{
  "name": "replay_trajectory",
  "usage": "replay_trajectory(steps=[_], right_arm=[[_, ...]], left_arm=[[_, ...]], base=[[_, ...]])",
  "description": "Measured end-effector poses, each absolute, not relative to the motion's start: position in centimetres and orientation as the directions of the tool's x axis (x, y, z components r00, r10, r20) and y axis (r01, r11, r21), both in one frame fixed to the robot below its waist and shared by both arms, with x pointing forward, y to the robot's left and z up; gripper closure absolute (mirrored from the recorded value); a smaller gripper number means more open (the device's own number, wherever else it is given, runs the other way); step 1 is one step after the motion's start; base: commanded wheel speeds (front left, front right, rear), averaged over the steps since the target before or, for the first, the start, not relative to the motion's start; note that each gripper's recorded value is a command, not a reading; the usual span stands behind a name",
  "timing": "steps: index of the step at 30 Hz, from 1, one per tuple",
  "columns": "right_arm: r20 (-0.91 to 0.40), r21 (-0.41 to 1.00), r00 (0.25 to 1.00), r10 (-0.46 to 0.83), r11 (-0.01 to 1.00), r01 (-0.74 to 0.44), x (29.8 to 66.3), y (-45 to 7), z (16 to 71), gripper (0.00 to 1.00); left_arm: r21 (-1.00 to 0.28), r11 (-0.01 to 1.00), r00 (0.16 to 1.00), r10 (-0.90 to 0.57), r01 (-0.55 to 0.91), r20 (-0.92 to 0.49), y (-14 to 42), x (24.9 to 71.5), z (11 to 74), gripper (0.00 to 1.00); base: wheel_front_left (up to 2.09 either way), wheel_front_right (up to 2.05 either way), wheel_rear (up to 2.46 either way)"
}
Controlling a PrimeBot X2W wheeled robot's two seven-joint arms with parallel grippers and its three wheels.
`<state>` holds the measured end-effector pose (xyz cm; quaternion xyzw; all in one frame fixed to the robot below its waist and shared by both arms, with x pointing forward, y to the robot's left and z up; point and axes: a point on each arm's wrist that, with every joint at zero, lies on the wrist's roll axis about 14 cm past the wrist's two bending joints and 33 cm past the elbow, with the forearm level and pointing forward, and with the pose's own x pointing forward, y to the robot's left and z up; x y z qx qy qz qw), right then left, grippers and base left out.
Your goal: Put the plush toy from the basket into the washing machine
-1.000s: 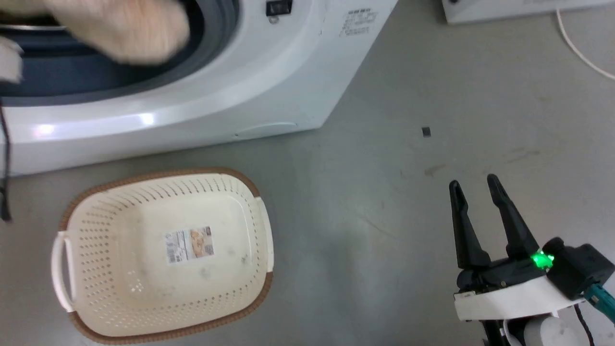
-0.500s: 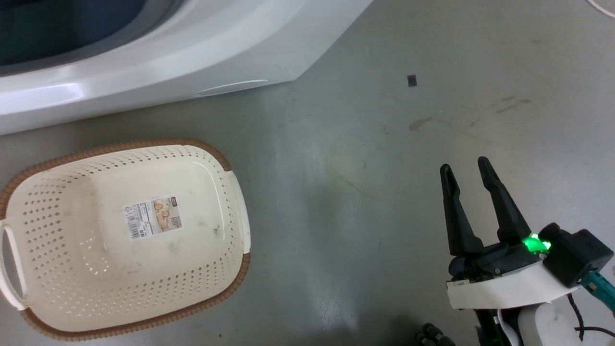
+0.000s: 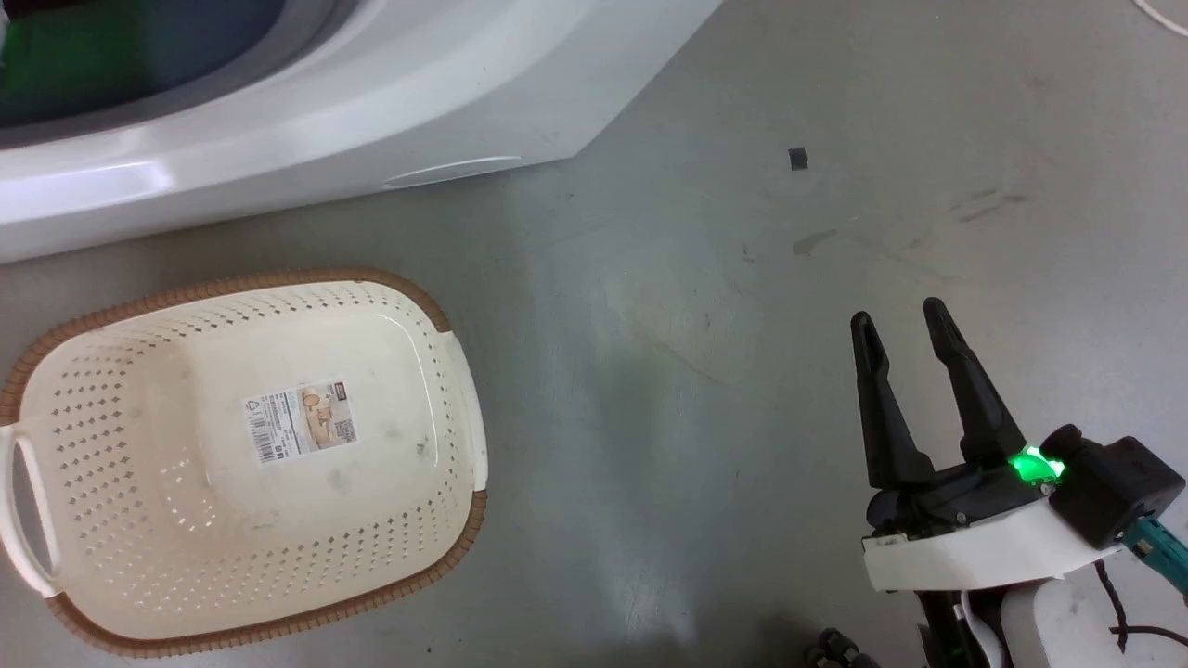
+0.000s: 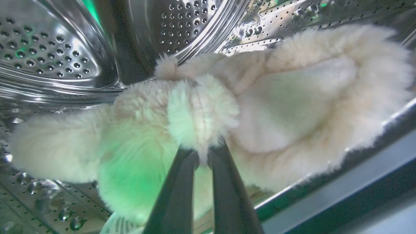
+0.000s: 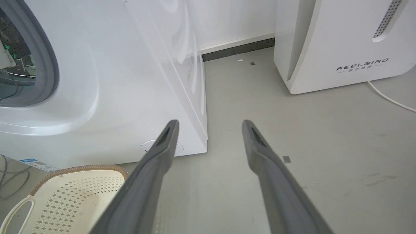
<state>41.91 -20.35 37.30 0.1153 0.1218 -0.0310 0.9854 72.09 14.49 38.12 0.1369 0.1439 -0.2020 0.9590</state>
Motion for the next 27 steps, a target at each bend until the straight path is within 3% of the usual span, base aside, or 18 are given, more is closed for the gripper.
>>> replay_trajectory(steps=[5,6,7,20,27], right_arm=[[-0.226,0.225,0.974,-0.029,0.971,0.082,42.0,-20.2,38.1,0.00],[-0.221,0.225,0.975,-0.029,0.971,0.080,42.0,-20.2,38.3,0.00],[-0.216,0.225,0.976,-0.027,0.971,0.077,42.1,-20.2,38.5,0.00],[-0.071,0.204,0.997,-0.024,0.978,0.038,41.1,-20.2,44.4,0.00],[0.004,0.206,1.000,0.009,0.978,-0.009,39.5,-18.9,47.4,0.00]], left_arm=[[0.188,0.875,0.863,-0.366,0.447,-0.348,14.5,70.8,38.0,1.00],[0.184,0.877,0.865,-0.366,0.444,-0.343,14.6,70.6,38.2,0.05],[0.182,0.880,0.869,-0.364,0.439,-0.335,14.8,70.5,38.5,0.00],[0.064,0.936,0.927,-0.332,0.347,-0.173,16.2,64.8,45.2,0.00],[0.000,0.958,0.952,-0.286,0.288,0.104,15.9,59.1,54.8,0.00]], base=[[0.00,0.00,0.00],[0.00,0.00,0.00],[0.00,0.00,0.00],[0.00,0.00,0.00],[0.00,0.00,0.00]])
